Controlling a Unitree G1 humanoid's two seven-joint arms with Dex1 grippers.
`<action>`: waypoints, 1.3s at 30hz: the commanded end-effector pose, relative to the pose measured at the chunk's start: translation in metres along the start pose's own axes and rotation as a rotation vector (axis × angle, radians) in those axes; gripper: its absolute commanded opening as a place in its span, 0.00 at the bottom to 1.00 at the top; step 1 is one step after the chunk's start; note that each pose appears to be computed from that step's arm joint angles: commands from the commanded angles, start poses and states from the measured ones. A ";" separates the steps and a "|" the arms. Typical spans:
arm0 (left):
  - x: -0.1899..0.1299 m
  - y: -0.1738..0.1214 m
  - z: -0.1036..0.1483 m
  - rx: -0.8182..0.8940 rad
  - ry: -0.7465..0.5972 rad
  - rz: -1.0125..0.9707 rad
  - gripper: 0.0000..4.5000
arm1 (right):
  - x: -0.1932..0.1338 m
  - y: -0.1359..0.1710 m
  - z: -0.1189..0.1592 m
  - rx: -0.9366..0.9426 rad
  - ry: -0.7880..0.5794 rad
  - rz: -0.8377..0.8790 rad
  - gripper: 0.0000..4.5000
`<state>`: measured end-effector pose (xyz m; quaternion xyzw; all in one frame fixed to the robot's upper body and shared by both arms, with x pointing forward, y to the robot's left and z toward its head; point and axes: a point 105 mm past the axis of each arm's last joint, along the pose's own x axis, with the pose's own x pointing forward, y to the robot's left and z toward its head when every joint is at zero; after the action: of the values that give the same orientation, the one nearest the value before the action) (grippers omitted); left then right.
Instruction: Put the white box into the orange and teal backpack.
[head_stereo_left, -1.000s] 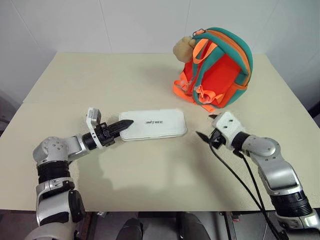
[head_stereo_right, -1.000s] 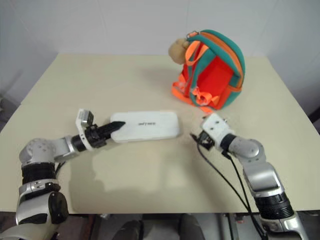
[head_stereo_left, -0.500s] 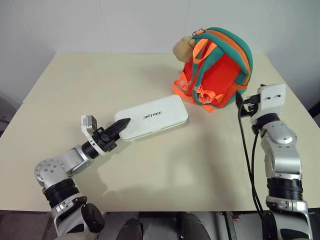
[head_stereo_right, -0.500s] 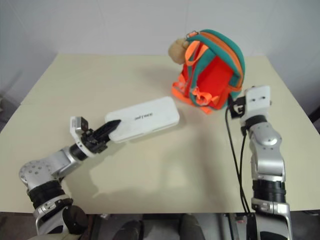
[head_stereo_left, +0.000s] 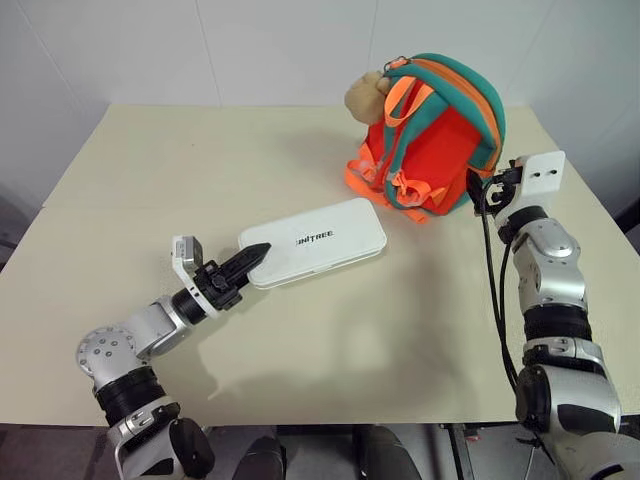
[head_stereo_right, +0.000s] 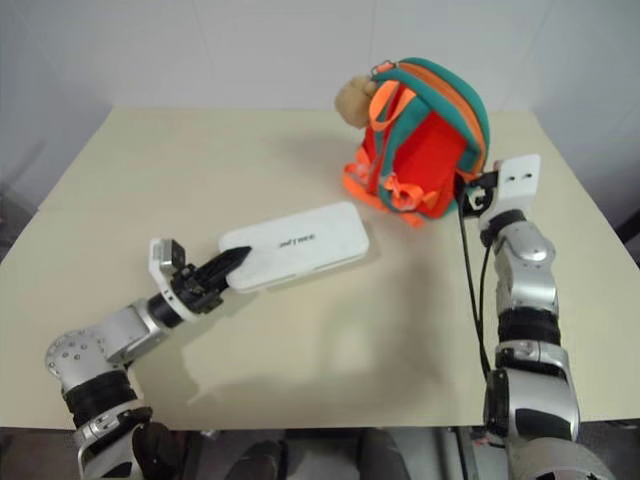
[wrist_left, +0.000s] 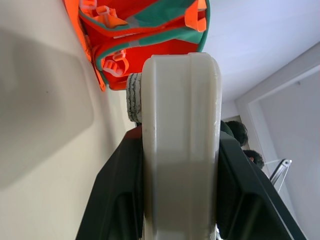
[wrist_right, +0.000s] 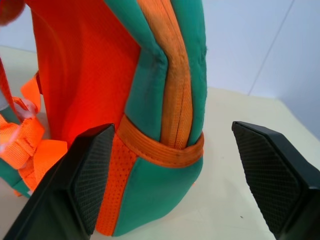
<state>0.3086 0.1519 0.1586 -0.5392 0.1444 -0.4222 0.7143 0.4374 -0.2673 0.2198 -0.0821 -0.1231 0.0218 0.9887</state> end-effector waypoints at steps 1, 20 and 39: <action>0.000 -0.012 0.002 0.033 -0.010 -0.049 0.30 | 0.008 -0.008 0.017 -0.035 -0.054 -0.003 1.00; -0.006 -0.017 0.002 0.059 -0.063 -0.016 0.30 | 0.029 0.008 0.006 0.019 0.093 0.104 1.00; -0.018 -0.020 0.006 0.059 -0.097 0.010 0.30 | 0.035 0.014 0.019 0.041 0.043 0.083 0.20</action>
<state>0.2982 0.1671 0.1603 -0.5423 0.1219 -0.3749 0.7420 0.4669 -0.2483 0.2143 -0.0617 -0.0508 0.0650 0.9947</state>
